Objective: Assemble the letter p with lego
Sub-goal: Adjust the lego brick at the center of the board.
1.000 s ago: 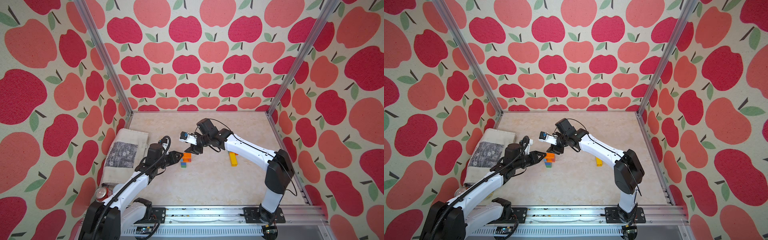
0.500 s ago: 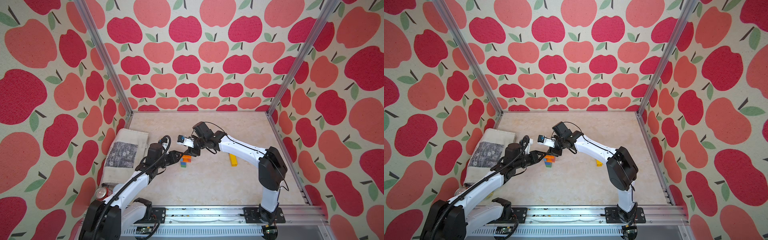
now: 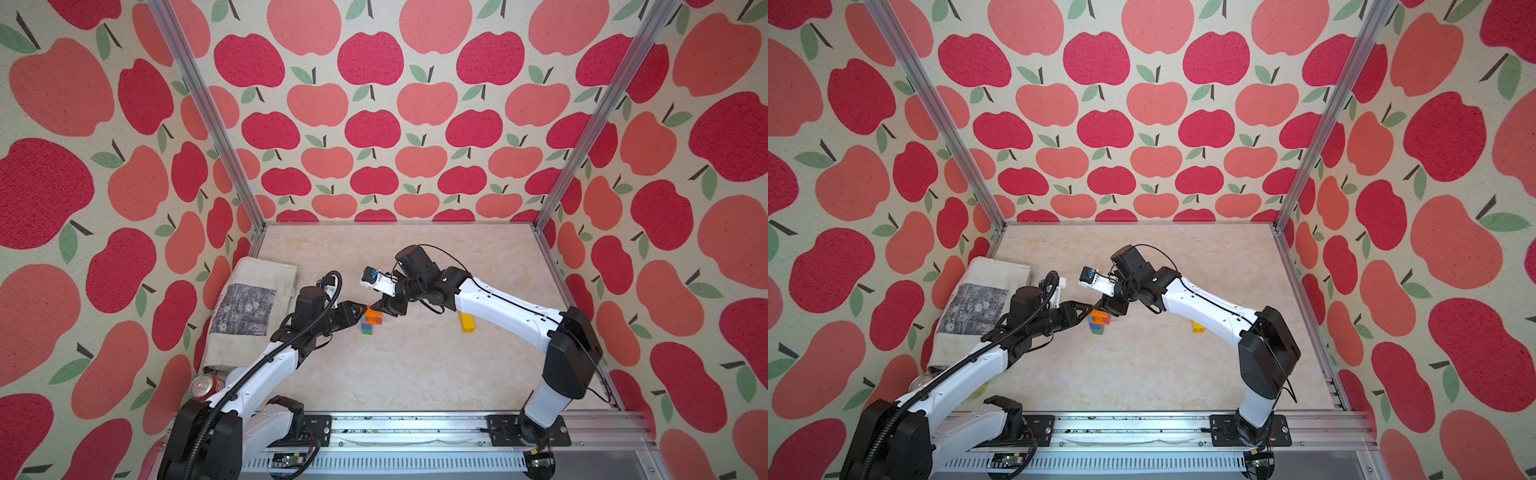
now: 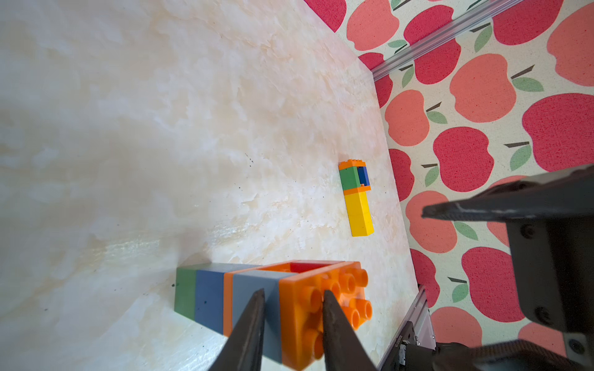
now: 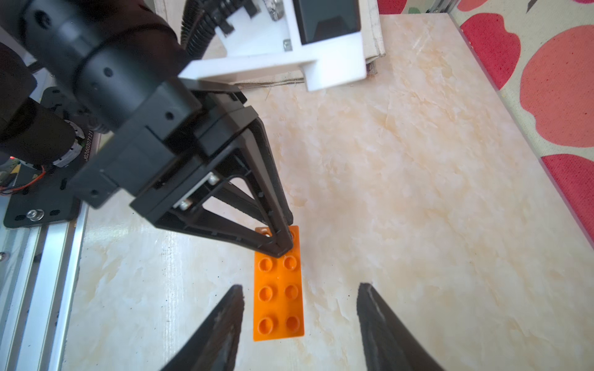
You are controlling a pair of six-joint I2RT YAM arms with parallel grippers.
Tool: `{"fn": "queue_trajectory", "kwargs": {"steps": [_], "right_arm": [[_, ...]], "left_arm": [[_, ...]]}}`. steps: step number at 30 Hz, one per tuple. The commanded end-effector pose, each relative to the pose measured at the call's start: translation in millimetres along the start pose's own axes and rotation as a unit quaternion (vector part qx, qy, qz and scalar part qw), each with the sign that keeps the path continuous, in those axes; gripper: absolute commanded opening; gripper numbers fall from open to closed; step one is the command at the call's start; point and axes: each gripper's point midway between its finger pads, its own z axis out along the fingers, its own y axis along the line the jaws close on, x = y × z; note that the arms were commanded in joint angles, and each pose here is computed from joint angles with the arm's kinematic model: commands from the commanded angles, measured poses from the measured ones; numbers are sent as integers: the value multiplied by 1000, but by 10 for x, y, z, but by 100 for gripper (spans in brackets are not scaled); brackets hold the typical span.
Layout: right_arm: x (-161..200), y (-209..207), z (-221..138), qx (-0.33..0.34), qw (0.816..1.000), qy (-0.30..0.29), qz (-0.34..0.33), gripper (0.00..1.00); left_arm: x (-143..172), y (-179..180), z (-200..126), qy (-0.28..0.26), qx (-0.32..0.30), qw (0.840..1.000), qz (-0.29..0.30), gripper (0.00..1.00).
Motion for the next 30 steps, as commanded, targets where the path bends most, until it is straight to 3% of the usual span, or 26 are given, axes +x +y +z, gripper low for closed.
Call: {"fn": "queue_trajectory", "kwargs": {"steps": [1, 13, 21, 24, 30], "right_arm": [[194, 67, 59, 7, 1000, 18, 22, 60], [405, 94, 349, -11, 998, 52, 35, 51], [389, 189, 386, -37, 998, 40, 43, 30], [357, 202, 391, -43, 997, 33, 49, 24], [328, 194, 333, -46, 995, 29, 88, 23]], "left_arm": [[469, 573, 16, 70, -104, 991, -46, 32], [440, 549, -12, 70, -108, 991, -42, 32], [444, 542, 4, 69, -101, 992, -42, 33], [427, 462, 18, 70, -80, 994, -38, 37], [249, 254, -138, 34, -42, 999, -1, 56]]}}
